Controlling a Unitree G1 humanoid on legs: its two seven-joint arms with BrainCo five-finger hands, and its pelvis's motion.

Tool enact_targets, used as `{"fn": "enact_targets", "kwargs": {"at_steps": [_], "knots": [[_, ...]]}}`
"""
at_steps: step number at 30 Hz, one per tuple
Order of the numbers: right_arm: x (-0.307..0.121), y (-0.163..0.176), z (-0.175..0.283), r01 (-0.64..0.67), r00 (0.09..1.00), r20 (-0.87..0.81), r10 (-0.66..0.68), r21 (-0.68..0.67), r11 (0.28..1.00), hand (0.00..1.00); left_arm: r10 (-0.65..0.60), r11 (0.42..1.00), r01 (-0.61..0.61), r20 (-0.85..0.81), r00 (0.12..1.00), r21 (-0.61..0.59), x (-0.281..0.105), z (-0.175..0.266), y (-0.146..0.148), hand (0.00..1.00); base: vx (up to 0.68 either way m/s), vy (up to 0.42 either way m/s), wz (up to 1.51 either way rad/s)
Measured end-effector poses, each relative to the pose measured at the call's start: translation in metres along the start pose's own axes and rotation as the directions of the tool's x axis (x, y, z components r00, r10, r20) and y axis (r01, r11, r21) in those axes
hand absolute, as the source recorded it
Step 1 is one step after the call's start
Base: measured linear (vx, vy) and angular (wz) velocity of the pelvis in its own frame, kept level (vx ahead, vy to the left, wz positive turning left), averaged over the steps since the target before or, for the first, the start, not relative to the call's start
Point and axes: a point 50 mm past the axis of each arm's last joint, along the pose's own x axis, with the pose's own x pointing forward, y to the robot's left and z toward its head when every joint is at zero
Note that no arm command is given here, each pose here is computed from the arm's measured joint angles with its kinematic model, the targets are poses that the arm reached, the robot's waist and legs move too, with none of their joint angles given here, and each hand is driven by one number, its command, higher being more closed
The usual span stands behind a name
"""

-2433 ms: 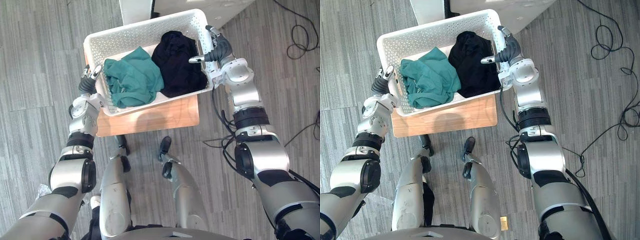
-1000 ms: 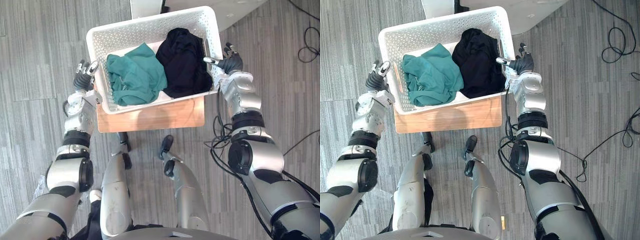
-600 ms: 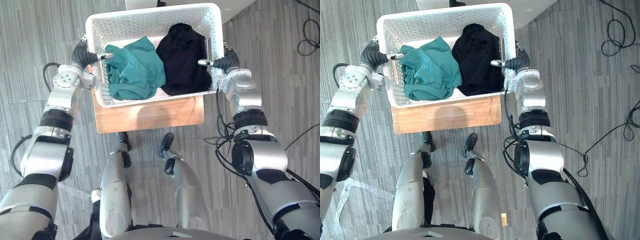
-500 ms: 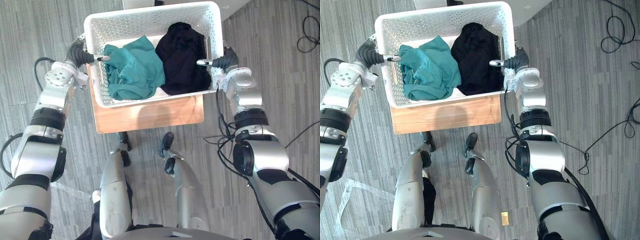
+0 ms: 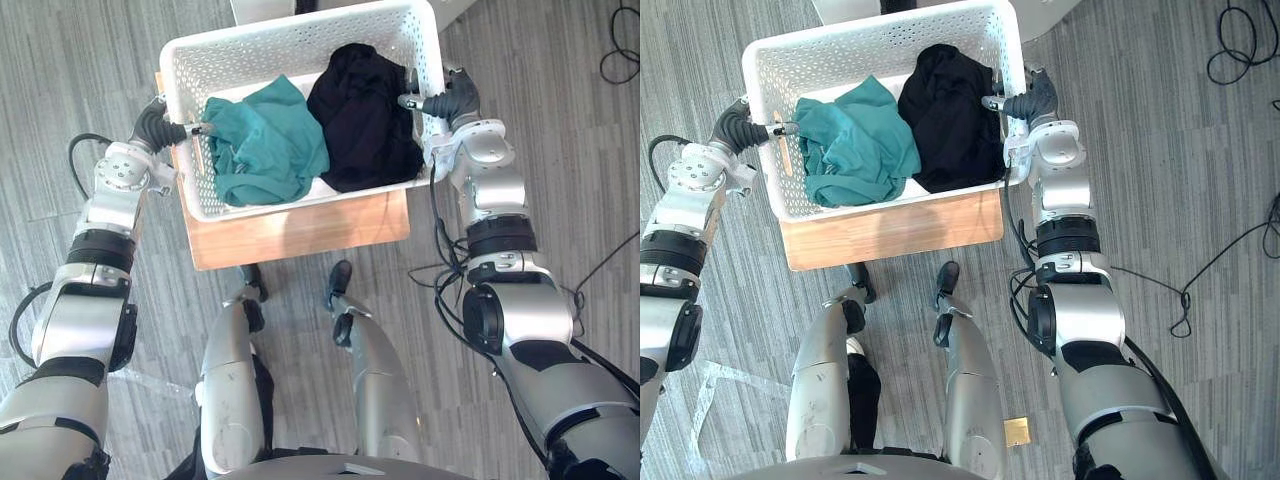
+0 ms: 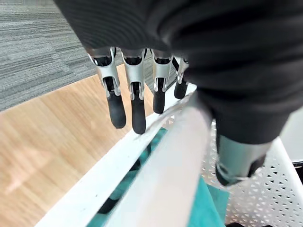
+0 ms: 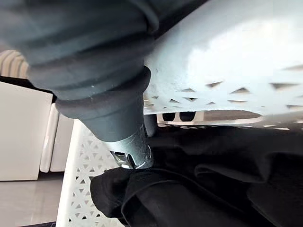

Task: Pick up the laundry basket with both hands and put the clothes into the washing machine.

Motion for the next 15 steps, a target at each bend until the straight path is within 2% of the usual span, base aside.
{"fn": "enact_targets", "kwargs": {"at_steps": [4, 10, 15], "knots": [[-0.001, 0.003, 0.005, 0.000, 1.000, 0.022, 0.000, 0.012, 1.000, 1.00, 0.064, 0.997, -0.064, -0.020, 0.998, -0.036, 0.001, -0.003, -0.006, 1.00, 0.01, -0.003, 0.00], [-0.001, 0.005, 0.001, 0.031, 0.999, 0.010, -0.031, 0.055, 0.998, 1.00, 0.174, 0.971, -0.177, -0.031, 0.984, -0.164, 0.001, -0.003, -0.012, 1.00, 0.00, 0.000, 0.00], [-0.016, -0.001, -0.022, 0.124, 0.992, -0.029, -0.121, 0.169, 0.978, 1.00, 0.234, 0.895, -0.231, -0.039, 0.971, -0.381, -0.005, -0.004, -0.031, 1.00, 0.03, -0.002, 0.02]]}}
